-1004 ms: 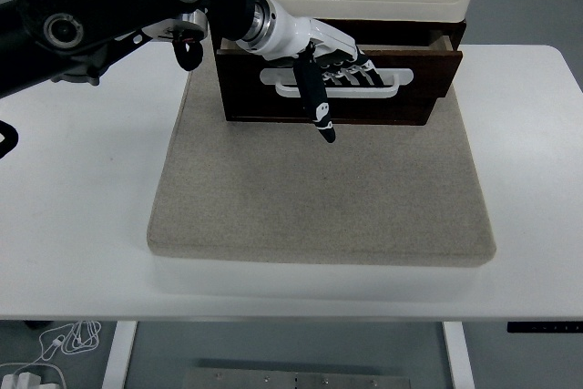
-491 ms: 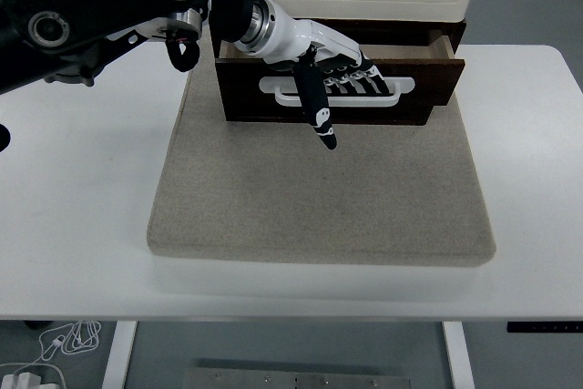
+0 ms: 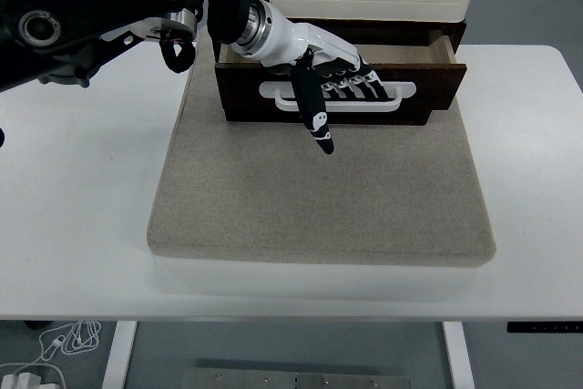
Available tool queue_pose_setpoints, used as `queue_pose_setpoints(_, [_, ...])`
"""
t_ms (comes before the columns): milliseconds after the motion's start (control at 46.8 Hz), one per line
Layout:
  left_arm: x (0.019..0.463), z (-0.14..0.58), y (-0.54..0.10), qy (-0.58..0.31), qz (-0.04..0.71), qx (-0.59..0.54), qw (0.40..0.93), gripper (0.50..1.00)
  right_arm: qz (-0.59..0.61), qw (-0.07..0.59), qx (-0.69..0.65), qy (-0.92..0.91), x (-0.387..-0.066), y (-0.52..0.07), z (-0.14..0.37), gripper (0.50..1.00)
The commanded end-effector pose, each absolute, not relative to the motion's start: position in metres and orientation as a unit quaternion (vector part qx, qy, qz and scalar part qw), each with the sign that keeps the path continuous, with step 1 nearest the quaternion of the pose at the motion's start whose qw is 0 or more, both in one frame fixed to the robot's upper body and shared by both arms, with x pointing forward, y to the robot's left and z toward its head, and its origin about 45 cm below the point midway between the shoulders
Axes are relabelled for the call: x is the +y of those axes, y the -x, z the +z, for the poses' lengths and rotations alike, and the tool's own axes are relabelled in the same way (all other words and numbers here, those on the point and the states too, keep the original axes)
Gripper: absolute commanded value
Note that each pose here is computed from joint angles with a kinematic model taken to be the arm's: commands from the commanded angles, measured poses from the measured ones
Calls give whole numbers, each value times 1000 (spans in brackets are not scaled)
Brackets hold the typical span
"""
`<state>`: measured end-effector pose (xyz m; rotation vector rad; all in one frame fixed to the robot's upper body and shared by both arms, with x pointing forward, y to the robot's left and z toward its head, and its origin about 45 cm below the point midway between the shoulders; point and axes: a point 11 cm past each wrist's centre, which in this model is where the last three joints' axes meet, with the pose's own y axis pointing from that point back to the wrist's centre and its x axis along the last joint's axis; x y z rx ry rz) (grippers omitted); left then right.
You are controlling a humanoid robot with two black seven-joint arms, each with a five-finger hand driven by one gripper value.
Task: Open the drawer under the combination cabinet
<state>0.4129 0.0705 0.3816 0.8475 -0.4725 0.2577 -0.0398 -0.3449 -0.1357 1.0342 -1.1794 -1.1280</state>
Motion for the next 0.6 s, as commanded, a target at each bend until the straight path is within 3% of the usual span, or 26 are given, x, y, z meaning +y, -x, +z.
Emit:
queue_pose_setpoints(0, [71, 381, -413, -407, 123, -226, 876, 1000, -480, 569, -502, -440, -345, 40, -136, 928])
queue_pose_setpoints(577, [72, 383, -404, -402, 107, -225, 881, 1000, -480, 569, -502, -440, -345, 40, -136, 928])
